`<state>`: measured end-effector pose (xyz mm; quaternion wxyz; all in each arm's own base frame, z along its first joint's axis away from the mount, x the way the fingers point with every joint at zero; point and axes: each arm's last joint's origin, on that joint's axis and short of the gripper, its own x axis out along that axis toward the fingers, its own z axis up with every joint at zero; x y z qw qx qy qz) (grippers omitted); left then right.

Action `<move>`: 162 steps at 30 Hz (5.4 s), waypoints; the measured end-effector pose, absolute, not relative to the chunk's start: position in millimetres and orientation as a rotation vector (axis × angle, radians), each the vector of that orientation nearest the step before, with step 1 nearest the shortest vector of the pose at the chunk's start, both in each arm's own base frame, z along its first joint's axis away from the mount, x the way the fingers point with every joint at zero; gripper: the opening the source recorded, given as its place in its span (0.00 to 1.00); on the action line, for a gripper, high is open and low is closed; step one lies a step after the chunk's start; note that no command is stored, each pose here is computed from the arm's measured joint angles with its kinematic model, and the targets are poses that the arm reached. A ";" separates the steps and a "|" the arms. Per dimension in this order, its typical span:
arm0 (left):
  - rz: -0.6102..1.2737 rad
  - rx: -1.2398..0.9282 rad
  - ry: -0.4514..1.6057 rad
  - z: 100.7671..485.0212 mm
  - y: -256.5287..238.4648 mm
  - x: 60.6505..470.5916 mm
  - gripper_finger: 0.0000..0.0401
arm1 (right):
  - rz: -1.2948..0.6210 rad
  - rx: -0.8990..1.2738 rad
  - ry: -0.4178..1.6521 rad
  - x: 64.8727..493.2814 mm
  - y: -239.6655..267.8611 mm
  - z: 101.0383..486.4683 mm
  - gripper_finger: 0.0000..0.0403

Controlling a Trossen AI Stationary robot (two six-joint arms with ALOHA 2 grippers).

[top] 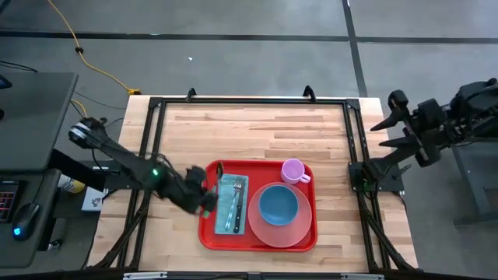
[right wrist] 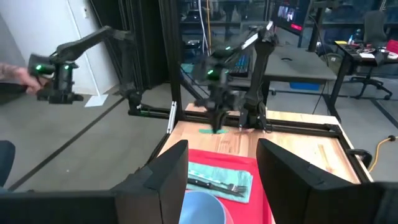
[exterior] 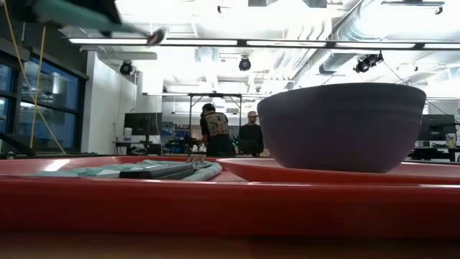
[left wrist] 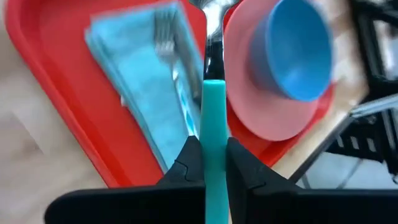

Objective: Set up tray
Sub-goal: Put the spoon into the blue napkin, then return to Home Position

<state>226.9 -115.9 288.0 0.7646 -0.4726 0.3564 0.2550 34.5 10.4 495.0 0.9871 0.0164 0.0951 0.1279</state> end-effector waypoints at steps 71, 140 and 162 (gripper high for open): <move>0.942 -1.074 1.331 167.2 -133.9 351.8 0.53 | 0.345 0.035 0.226 28.0 10.4 491.0 0.42; 0.556 -0.248 -0.030 268.5 -81.5 85.8 0.54 | 0.009 0.046 -0.475 -107.9 14.6 455.9 0.42; 0.152 0.016 0.340 246.7 -83.8 194.2 0.52 | 0.180 0.138 -0.569 12.8 5.8 356.9 0.42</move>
